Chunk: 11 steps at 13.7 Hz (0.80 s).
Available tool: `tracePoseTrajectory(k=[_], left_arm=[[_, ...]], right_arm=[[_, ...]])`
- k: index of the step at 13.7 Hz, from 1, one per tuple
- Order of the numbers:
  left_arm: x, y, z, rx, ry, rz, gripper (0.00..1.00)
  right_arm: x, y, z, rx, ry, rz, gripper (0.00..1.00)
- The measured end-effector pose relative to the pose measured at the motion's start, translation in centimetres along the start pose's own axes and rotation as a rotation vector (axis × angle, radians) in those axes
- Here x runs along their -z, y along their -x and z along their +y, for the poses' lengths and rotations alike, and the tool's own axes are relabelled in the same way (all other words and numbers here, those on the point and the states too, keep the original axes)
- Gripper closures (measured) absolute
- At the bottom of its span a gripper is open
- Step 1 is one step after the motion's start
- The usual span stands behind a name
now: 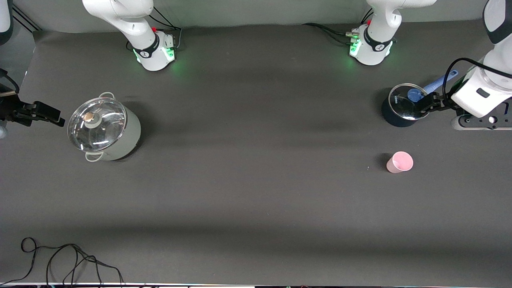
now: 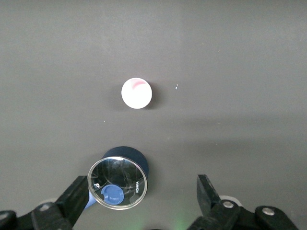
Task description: Transfer pink cup from left to right arm
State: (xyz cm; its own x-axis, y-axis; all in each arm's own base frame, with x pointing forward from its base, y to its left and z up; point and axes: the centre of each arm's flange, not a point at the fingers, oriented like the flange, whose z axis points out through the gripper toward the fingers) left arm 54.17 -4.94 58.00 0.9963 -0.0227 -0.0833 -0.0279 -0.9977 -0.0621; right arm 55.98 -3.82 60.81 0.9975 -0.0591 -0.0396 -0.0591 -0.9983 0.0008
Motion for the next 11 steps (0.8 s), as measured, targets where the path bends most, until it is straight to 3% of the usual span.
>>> tracePoseTrajectory(k=[11], left_arm=[[-0.04,-0.02,-0.14,0.002,0.000,-0.001,0.00]], right_arm=[[0.59,-0.33,0.08,-0.001,0.000,0.037,0.00]])
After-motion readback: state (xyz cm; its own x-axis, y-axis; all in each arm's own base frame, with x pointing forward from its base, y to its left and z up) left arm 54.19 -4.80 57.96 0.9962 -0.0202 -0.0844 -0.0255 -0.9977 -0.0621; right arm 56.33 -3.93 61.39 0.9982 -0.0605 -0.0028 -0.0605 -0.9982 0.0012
